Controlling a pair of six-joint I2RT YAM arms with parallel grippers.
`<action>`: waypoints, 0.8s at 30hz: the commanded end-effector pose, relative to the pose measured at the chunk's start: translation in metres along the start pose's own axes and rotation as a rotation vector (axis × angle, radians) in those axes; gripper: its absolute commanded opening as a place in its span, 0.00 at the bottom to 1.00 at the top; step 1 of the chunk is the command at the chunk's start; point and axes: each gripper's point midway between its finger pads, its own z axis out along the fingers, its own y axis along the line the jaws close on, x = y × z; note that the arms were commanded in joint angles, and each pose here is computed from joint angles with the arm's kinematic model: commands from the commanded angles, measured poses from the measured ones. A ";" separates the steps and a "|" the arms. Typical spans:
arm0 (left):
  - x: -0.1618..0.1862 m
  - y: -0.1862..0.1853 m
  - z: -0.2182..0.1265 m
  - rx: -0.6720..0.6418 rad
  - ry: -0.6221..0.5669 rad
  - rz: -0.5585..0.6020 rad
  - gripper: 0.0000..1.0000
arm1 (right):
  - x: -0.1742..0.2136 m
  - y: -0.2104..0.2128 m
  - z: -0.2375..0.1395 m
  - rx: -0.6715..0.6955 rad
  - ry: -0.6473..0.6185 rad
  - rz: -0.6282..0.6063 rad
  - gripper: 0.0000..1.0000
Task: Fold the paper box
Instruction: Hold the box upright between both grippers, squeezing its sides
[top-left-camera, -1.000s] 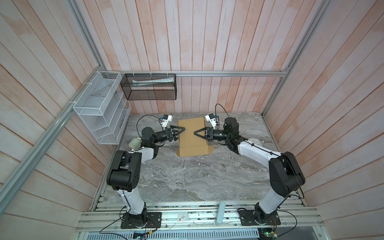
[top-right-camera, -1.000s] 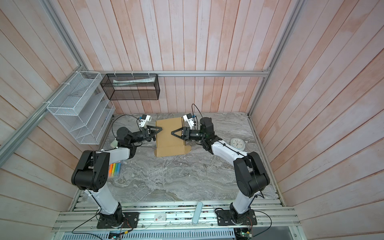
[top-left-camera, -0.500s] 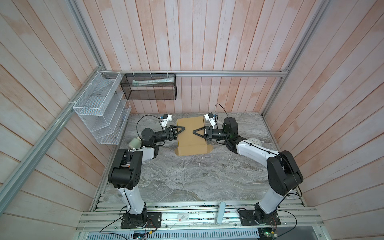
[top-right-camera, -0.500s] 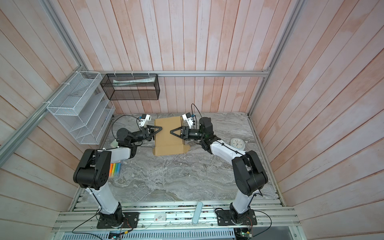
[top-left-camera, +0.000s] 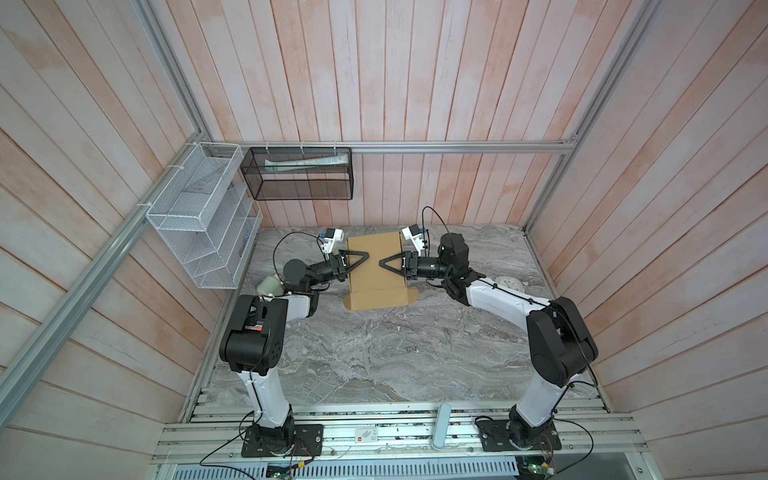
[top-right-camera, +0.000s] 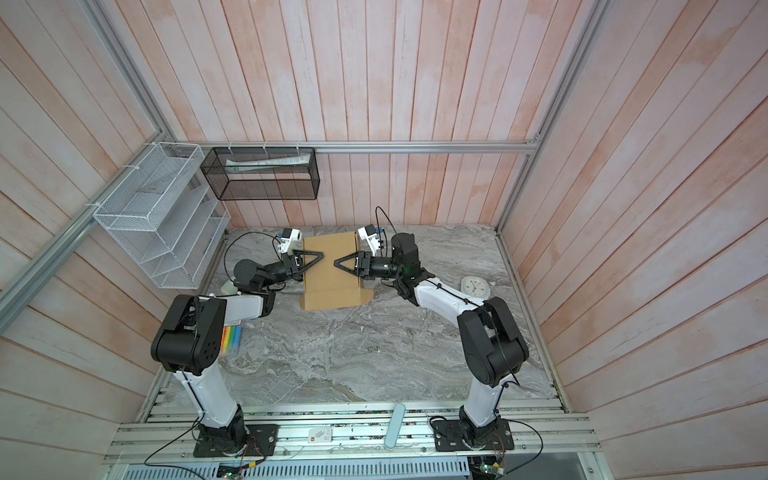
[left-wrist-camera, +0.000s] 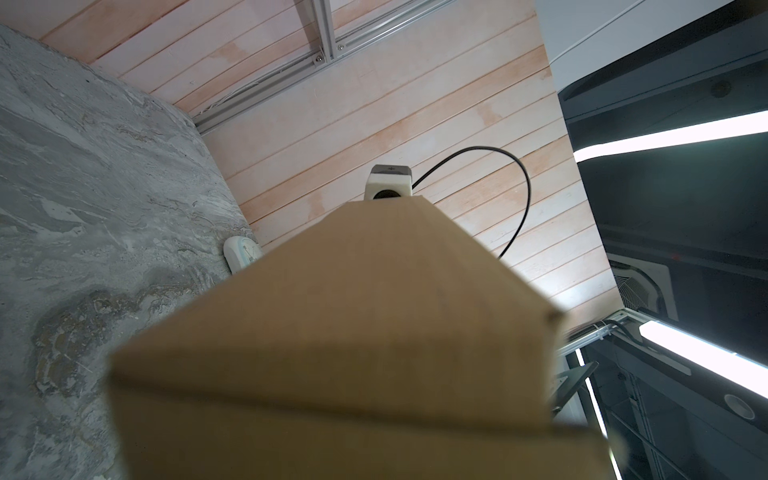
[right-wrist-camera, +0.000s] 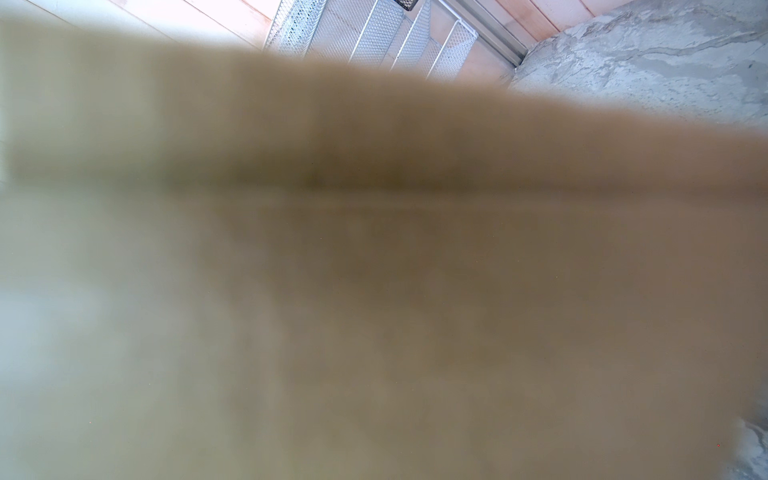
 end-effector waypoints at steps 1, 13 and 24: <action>-0.006 -0.010 0.004 0.040 -0.014 0.048 0.69 | -0.007 0.002 0.009 -0.009 -0.013 -0.011 0.53; -0.003 -0.008 0.004 0.047 -0.007 0.033 0.65 | -0.005 0.002 0.017 -0.014 -0.002 -0.004 0.53; 0.007 -0.001 0.005 0.010 0.049 0.020 0.62 | -0.006 0.002 0.019 0.000 0.022 -0.016 0.52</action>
